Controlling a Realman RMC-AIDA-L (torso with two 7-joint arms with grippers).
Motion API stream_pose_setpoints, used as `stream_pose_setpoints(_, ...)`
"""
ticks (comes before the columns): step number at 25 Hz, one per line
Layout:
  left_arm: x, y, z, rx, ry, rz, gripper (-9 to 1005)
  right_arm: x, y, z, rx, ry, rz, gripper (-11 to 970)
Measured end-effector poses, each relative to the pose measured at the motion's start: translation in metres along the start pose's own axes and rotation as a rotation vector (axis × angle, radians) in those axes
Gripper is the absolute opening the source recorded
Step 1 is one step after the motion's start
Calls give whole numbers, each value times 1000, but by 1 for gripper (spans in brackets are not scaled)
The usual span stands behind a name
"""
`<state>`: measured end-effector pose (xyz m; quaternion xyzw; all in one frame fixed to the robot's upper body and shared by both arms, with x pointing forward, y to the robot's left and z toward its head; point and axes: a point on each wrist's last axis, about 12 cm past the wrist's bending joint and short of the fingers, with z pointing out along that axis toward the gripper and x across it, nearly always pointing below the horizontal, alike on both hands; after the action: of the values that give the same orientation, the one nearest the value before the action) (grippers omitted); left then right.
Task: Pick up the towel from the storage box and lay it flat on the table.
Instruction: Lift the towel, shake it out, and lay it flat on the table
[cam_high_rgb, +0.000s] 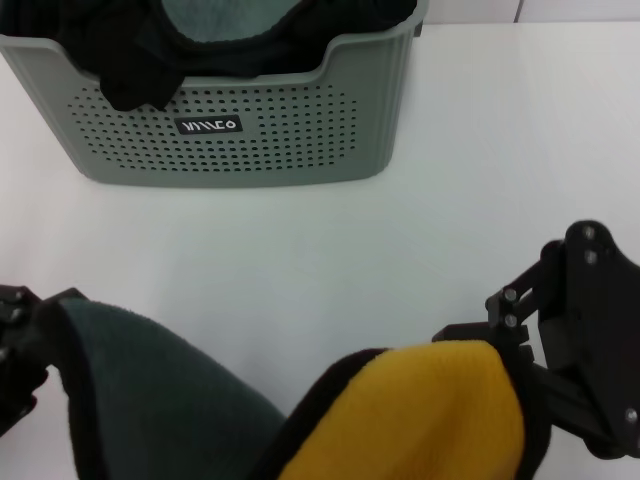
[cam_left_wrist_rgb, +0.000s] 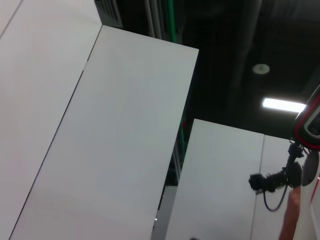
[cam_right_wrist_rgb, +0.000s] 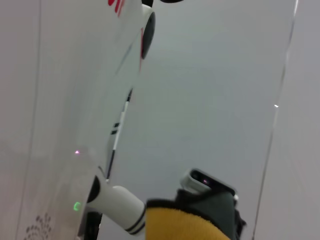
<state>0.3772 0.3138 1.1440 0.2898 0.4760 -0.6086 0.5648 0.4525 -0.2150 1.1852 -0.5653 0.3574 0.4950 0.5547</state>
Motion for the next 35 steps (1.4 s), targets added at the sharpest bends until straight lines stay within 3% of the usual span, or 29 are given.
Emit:
stream_pose_setpoints(4,10,8,-3,-28,6,-40,11,35,4,-14,87,-4,120,29)
stream_pose_setpoints(9,38,59,2,-64,32,-112,12,82,0,-36,254,-3,259,30)
stream_pose_setpoints(11,44,75,7,-78,60,-118,12,94,-3,-40,295,31,255,30)
stream_pose_setpoints(12,52,91,16,-98,113,-122,12,98,-6,-40,308,59,247,30)
stream_pose_setpoints(14,55,94,18,-105,130,-125,11,105,-12,-38,328,111,230,30)
stream_pose_setpoints(17,64,114,34,-143,235,-104,10,113,-19,-34,344,176,206,30)
stream_pose_setpoints(28,63,137,32,-281,310,-45,12,125,-44,-30,372,328,131,32)
stream_pose_setpoints(35,40,125,17,-254,297,-46,11,101,-44,-28,288,246,62,32)
